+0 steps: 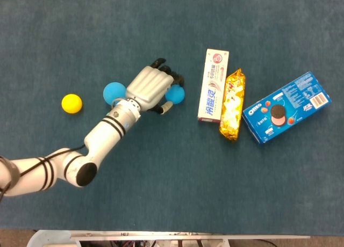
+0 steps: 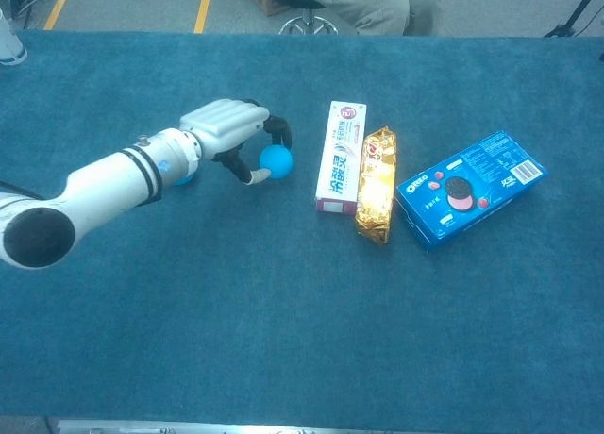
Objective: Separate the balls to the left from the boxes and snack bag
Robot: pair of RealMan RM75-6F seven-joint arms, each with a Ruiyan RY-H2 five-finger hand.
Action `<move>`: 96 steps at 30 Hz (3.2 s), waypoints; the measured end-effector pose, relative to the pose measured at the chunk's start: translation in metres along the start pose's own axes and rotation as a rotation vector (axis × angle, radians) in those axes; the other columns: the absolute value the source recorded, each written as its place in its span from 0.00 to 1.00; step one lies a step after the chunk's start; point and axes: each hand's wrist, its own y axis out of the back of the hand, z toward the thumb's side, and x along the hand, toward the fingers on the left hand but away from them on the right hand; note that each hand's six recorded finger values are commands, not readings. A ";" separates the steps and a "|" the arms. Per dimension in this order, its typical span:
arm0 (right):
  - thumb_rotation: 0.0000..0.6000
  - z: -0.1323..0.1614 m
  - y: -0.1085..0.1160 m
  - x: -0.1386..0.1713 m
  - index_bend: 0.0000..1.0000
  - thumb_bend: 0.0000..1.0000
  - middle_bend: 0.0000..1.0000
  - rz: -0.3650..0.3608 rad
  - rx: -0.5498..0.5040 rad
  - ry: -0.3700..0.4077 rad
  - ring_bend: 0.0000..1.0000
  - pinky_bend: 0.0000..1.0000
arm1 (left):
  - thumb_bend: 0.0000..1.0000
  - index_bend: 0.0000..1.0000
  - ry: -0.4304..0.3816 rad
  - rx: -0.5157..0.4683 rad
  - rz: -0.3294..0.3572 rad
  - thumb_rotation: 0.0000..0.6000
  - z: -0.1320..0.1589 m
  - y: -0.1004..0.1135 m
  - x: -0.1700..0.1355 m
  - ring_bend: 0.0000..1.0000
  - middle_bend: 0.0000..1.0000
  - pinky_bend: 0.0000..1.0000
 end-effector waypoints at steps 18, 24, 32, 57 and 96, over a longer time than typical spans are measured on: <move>1.00 0.012 -0.006 -0.006 0.02 0.00 0.23 0.015 -0.005 0.031 0.14 0.27 | 0.37 0.31 0.028 0.056 0.036 1.00 -0.039 0.029 -0.077 0.22 0.42 0.09; 1.00 0.014 -0.009 -0.009 0.02 0.00 0.23 0.022 -0.007 0.038 0.14 0.27 | 0.37 0.31 0.044 0.058 0.035 1.00 -0.049 0.032 -0.104 0.22 0.42 0.09; 1.00 0.021 -0.009 -0.013 0.02 0.00 0.23 0.029 -0.006 0.054 0.14 0.27 | 0.37 0.31 0.061 0.050 0.027 1.00 -0.057 0.028 -0.125 0.22 0.42 0.09; 1.00 0.022 -0.002 -0.010 0.02 0.00 0.23 0.020 -0.011 0.046 0.14 0.27 | 0.37 0.21 0.077 0.031 0.012 1.00 -0.077 -0.014 -0.139 0.04 0.14 0.09; 1.00 -0.016 -0.006 0.010 0.02 0.00 0.23 -0.084 -0.017 -0.089 0.14 0.27 | 0.37 0.18 0.534 -0.073 0.479 1.00 -0.178 0.096 -0.232 0.02 0.15 0.09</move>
